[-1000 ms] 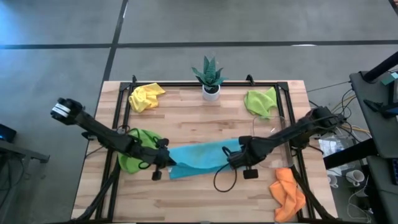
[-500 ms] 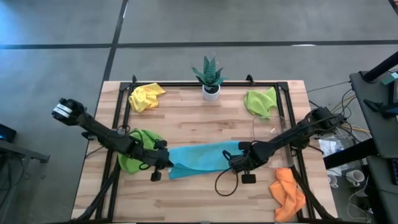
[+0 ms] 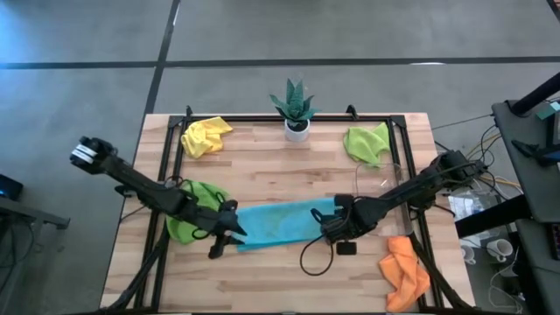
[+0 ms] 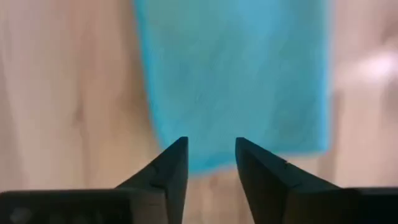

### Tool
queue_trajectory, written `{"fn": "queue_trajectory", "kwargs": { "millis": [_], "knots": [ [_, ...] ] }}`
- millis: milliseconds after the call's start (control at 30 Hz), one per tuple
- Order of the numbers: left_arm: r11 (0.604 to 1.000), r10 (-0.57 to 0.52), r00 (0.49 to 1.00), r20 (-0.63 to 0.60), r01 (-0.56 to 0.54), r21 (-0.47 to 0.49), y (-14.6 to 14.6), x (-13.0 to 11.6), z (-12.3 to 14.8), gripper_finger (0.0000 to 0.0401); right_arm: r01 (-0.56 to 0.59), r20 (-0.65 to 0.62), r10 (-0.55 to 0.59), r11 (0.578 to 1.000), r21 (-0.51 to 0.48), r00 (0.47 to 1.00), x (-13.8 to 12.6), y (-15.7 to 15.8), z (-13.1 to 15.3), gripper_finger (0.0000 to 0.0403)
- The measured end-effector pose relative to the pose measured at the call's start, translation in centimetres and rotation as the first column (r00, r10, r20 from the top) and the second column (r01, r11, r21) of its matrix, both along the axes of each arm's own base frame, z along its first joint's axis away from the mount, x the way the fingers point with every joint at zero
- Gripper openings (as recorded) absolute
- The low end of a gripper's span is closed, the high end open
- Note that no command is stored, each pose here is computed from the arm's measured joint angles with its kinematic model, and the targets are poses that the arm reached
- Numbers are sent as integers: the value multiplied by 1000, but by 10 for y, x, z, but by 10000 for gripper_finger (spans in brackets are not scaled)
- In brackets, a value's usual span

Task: Fold microfiber towels
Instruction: Fold the blue towel on the table

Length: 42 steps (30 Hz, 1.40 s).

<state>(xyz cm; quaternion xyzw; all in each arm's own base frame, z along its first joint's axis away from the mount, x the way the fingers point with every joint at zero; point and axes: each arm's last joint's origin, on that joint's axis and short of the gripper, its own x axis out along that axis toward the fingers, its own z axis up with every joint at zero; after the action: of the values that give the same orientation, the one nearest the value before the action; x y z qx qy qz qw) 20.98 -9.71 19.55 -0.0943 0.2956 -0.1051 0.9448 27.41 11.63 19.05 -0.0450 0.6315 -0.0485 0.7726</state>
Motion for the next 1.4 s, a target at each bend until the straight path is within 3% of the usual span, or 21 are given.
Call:
{"fn": "queue_trajectory", "kwargs": {
  "millis": [100,233,433,533,867,1067,1300,1400],
  "knots": [
    [989,114,993,-18,-112,102,6,-2,-15,129,13,107,-15,1000,15,994,8,0,-5,145],
    [984,132,985,-111,-116,137,5,1,-38,126,11,137,-15,1000,29,991,8,0,-13,152],
    [998,66,986,-151,-64,15,-6,12,-33,125,-60,104,51,995,80,993,2,11,-14,147],
    [999,35,989,-143,-34,12,-16,13,-30,125,-123,95,116,989,78,989,-4,21,-16,144],
    [985,26,949,-314,29,169,-32,10,-46,125,-102,99,96,993,61,990,-9,26,-19,143],
    [938,23,920,-391,116,328,-31,9,-52,125,-103,102,97,993,61,990,-9,26,-19,138],
    [922,3,914,-405,155,355,-34,13,-58,123,-100,103,93,993,62,990,-9,26,-20,135],
    [926,-2,921,-389,148,346,-35,15,-53,103,-103,102,97,993,60,990,-9,26,-20,130]
  ]
}}
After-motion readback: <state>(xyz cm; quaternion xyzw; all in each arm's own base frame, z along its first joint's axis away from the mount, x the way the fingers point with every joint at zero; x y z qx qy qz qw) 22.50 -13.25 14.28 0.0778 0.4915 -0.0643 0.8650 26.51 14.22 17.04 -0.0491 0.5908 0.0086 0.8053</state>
